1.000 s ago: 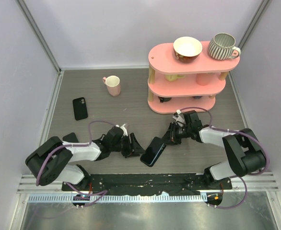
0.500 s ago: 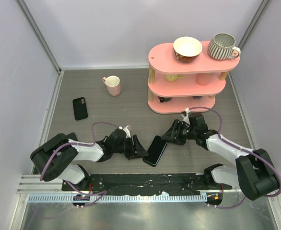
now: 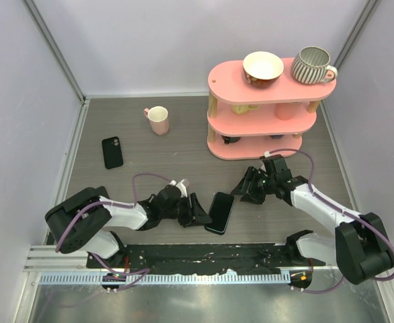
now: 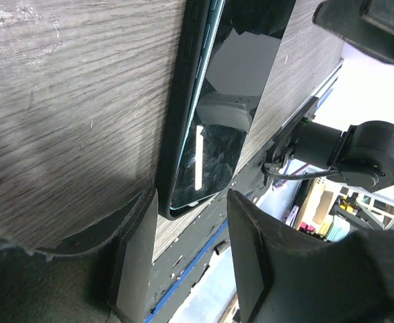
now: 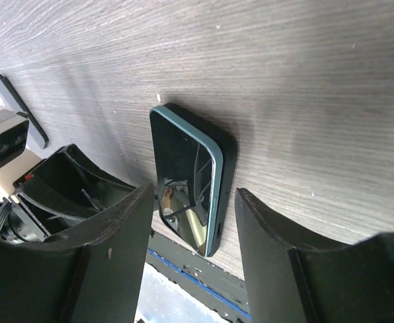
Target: Put the phone into the phone case
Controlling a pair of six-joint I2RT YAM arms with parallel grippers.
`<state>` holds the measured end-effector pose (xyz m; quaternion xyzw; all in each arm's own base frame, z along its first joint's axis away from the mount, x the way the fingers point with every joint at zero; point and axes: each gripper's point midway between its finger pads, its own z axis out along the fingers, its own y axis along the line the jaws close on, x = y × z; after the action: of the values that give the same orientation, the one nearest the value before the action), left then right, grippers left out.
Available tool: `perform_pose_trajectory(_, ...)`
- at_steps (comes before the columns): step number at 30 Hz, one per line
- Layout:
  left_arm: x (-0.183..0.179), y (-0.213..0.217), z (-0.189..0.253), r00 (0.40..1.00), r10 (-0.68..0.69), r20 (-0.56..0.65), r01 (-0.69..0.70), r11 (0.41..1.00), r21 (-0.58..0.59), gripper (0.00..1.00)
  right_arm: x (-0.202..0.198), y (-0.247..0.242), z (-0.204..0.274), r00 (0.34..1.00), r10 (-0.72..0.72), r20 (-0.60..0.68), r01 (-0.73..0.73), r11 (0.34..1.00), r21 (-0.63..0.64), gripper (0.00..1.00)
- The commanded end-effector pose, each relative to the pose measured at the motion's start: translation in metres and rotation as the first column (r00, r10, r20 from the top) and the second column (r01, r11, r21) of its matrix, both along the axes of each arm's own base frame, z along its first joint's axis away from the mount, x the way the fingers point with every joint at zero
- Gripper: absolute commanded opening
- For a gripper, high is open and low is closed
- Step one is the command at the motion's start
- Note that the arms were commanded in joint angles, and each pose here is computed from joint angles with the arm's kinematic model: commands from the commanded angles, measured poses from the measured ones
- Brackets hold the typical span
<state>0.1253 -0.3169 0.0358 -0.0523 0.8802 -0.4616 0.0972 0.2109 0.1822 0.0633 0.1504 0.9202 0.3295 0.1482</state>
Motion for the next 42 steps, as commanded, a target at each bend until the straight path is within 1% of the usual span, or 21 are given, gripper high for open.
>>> perform_pose_trajectory(1, 0.017, -0.009, 0.019, 0.996, 0.042, 0.073, -0.039, 0.999, -0.034, 0.50, -0.011, 0.012, 0.006, 1.000, -0.011, 0.015, 0.011, 0.998, 0.064, 0.56)
perform_pose_trajectory(3, 0.029, -0.010, 0.026, 0.992, 0.062, 0.110, -0.062, 0.998, 0.001, 0.50, -0.014, 0.017, -0.001, 1.000, -0.009, 0.015, 0.008, 0.997, 0.076, 0.54)
perform_pose_trajectory(4, 0.028, -0.003, 0.017, 0.994, 0.052, 0.101, -0.059, 0.996, 0.068, 0.51, -0.016, 0.019, -0.005, 1.000, -0.004, 0.004, 0.003, 0.997, 0.074, 0.53)
perform_pose_trajectory(9, 0.043, -0.005, 0.024, 0.992, 0.034, 0.124, -0.049, 0.992, 0.119, 0.54, -0.022, 0.022, -0.022, 1.000, 0.012, -0.024, -0.011, 1.000, 0.020, 0.52)
perform_pose_trajectory(11, 0.045, -0.006, 0.022, 0.992, 0.033, 0.122, -0.048, 0.991, 0.125, 0.54, -0.019, 0.026, -0.024, 1.000, 0.002, -0.007, -0.002, 1.000, 0.029, 0.52)
perform_pose_trajectory(14, 0.043, -0.009, 0.014, 0.996, 0.034, 0.086, -0.045, 0.991, 0.128, 0.52, -0.015, 0.036, -0.024, 1.000, 0.003, -0.002, -0.003, 0.998, 0.061, 0.49)
perform_pose_trajectory(16, 0.041, -0.008, 0.008, 0.996, 0.049, 0.071, -0.057, 0.992, 0.112, 0.52, -0.016, 0.042, -0.026, 1.000, 0.018, -0.002, -0.018, 0.998, 0.060, 0.48)
perform_pose_trajectory(17, 0.040, -0.008, 0.007, 0.996, 0.056, 0.067, -0.063, 0.993, 0.101, 0.52, -0.006, 0.049, -0.020, 0.999, 0.022, 0.037, -0.025, 0.997, 0.077, 0.47)
perform_pose_trajectory(18, 0.039, -0.006, 0.006, 0.995, 0.076, 0.056, -0.081, 0.994, 0.076, 0.52, -0.004, 0.051, -0.025, 0.999, 0.029, 0.025, -0.030, 0.997, 0.073, 0.46)
perform_pose_trajectory(20, 0.036, -0.006, 0.005, 0.995, 0.092, 0.042, -0.094, 0.994, 0.051, 0.51, 0.007, 0.060, -0.020, 0.997, 0.049, 0.053, -0.054, 0.995, 0.088, 0.44)
perform_pose_trajectory(21, 0.034, -0.004, 0.004, 0.994, 0.106, 0.031, -0.107, 0.994, 0.032, 0.51, 0.008, 0.062, -0.028, 0.997, 0.073, 0.037, -0.075, 0.995, 0.069, 0.43)
perform_pose_trajectory(22, 0.033, -0.003, 0.004, 0.993, 0.114, 0.028, -0.115, 0.993, 0.024, 0.51, 0.010, 0.064, -0.029, 0.996, 0.086, 0.032, -0.088, 0.994, 0.069, 0.43)
perform_pose_trajectory(23, 0.031, 0.001, 0.002, 0.992, 0.123, 0.021, -0.123, 0.992, 0.022, 0.50, 0.018, 0.071, -0.023, 0.993, 0.102, 0.053, -0.106, 0.991, 0.081, 0.43)
perform_pose_trajectory(24, 0.032, 0.002, 0.003, 0.990, 0.134, 0.031, -0.135, 0.991, 0.013, 0.50, 0.017, 0.075, -0.023, 0.990, 0.134, 0.055, -0.138, 0.987, 0.087, 0.43)
perform_pose_trajectory(26, 0.032, 0.005, 0.004, 0.988, 0.148, 0.035, -0.149, 0.989, 0.013, 0.50, 0.019, 0.077, -0.026, 0.987, 0.153, 0.044, -0.156, 0.985, 0.075, 0.43)
perform_pose_trajectory(29, 0.036, 0.009, 0.003, 0.986, 0.155, 0.065, -0.158, 0.986, 0.047, 0.49, 0.015, 0.074, -0.030, 0.985, 0.170, 0.029, -0.172, 0.983, 0.060, 0.43)
perform_pose_trajectory(33, 0.041, 0.019, -0.001, 0.982, 0.163, 0.092, -0.174, 0.977, 0.126, 0.49, 0.003, 0.068, -0.029, 0.983, 0.185, 0.022, -0.186, 0.981, 0.051, 0.43)
perform_pose_trajectory(37, 0.050, 0.025, 0.004, 0.976, 0.170, 0.133, -0.191, 0.967, 0.168, 0.53, -0.009, 0.054, -0.038, 0.982, 0.189, 0.007, -0.189, 0.982, 0.001, 0.44)
perform_pose_trajectory(39, 0.054, 0.027, 0.008, 0.974, 0.168, 0.152, -0.195, 0.962, 0.189, 0.53, -0.013, 0.055, -0.041, 0.981, 0.192, 0.002, -0.192, 0.981, 0.017, 0.40)
perform_pose_trajectory(40, 0.055, 0.028, 0.008, 0.973, 0.168, 0.156, -0.197, 0.960, 0.197, 0.53, -0.013, 0.055, -0.044, 0.981, 0.192, 0.013, -0.193, 0.981, 0.024, 0.34)
perform_pose_trajectory(42, 0.058, 0.029, 0.009, 0.972, 0.173, 0.159, -0.204, 0.958, 0.202, 0.54, -0.016, 0.055, -0.051, 0.982, 0.190, 0.001, -0.190, 0.981, 0.023, 0.28)
